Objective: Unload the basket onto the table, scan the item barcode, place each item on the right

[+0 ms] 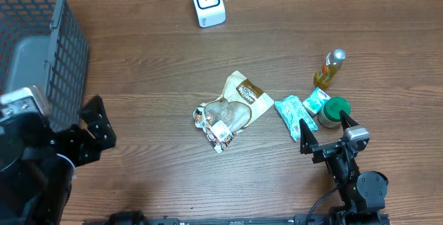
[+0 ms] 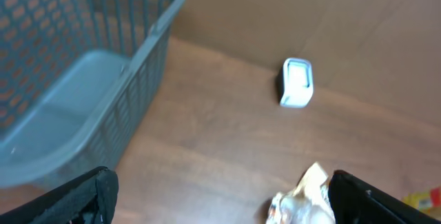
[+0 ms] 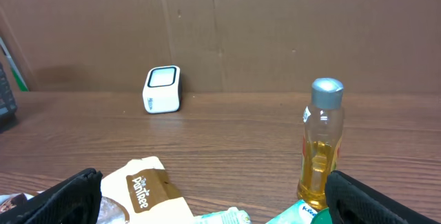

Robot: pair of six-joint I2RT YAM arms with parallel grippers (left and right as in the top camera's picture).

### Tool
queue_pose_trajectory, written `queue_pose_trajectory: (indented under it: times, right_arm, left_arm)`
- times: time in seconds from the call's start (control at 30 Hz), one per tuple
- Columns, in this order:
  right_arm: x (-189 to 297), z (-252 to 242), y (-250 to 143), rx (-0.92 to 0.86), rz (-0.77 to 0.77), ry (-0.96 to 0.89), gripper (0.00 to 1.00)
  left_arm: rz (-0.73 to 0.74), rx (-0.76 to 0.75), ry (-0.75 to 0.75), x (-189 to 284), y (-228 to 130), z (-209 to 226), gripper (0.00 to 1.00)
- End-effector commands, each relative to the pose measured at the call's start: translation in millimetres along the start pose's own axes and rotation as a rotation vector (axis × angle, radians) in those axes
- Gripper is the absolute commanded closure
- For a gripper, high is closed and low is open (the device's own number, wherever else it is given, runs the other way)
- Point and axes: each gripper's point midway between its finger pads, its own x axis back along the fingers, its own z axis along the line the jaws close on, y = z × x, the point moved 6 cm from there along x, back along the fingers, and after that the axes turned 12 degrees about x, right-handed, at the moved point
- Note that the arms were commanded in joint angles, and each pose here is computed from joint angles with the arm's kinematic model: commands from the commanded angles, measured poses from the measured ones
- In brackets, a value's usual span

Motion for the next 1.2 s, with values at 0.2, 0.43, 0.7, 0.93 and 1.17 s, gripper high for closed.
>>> queue_pose_trajectory:
  times: [0.2, 0.43, 0.7, 0.93, 1.17]
  right_arm:
    - [0, -1, -3, 0.000, 0.001, -0.009, 0.00]
    - [0, -1, -3, 0.000, 0.001, -0.010, 0.00]
    - [0, -1, -3, 0.000, 0.001, -0.009, 0.00]
    - [0, -1, -3, 0.000, 0.001, -0.009, 0.00]
    - [0, -1, -3, 0.000, 0.001, -0.009, 0.00]
  left_arm:
    - [0.197, -0.020, 0.124, -19, -43, 24, 0.00]
    - [0.066, -0.012, 0.001, -47, -41, 15, 0.00]
    - [-0.372, -0.028, -0.400, -58, -19, -25, 0.01]
    - [-0.690, -0.004, -0.599, -48, -29, -20, 0.00]
    - [-0.883, 0.025, -0.672, -40, -61, 5, 0.00]
